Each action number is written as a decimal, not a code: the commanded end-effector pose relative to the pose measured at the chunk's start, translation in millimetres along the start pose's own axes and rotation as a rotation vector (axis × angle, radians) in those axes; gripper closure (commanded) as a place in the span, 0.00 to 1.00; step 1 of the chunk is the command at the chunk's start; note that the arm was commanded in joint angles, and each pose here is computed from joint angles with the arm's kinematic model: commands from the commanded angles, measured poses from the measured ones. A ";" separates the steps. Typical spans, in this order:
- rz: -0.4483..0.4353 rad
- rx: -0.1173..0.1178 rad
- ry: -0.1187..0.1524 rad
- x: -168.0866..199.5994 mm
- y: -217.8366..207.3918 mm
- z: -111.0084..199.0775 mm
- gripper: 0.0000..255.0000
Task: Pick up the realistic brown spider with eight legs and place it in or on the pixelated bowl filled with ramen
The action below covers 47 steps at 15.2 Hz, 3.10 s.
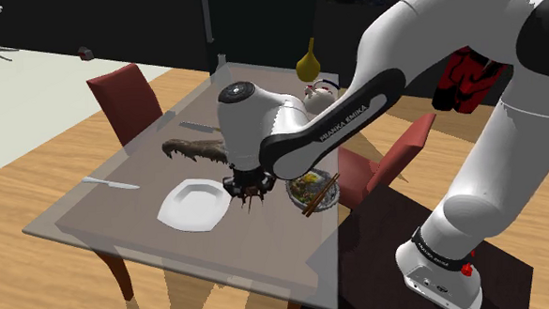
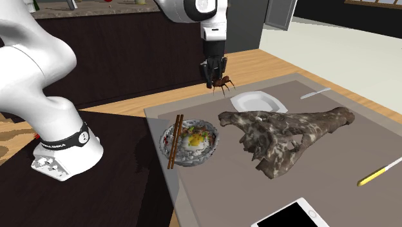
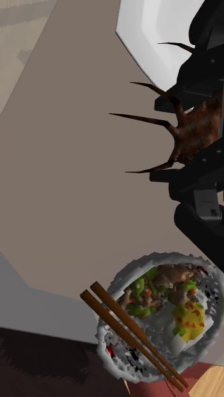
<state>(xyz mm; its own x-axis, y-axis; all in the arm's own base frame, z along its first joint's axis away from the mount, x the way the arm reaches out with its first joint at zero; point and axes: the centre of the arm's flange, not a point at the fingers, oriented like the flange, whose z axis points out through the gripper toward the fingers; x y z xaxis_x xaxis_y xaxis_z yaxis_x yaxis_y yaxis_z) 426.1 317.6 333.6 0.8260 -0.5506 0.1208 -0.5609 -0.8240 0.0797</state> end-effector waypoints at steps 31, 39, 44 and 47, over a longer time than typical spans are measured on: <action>0.000 0.000 -0.001 76.1 216.7 19.2 1.00; 0.000 0.000 -0.001 71.4 213.6 57.5 1.00; 0.000 0.000 -0.001 71.4 213.6 57.5 1.00; 0.000 0.000 -0.001 71.4 213.6 57.5 0.00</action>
<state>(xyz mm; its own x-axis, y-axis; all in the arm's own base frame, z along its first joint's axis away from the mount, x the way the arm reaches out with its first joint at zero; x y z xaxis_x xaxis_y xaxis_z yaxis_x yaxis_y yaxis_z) 368.4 94.5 302.3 0.8261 -0.5506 0.1201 -0.5608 -0.8241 0.0798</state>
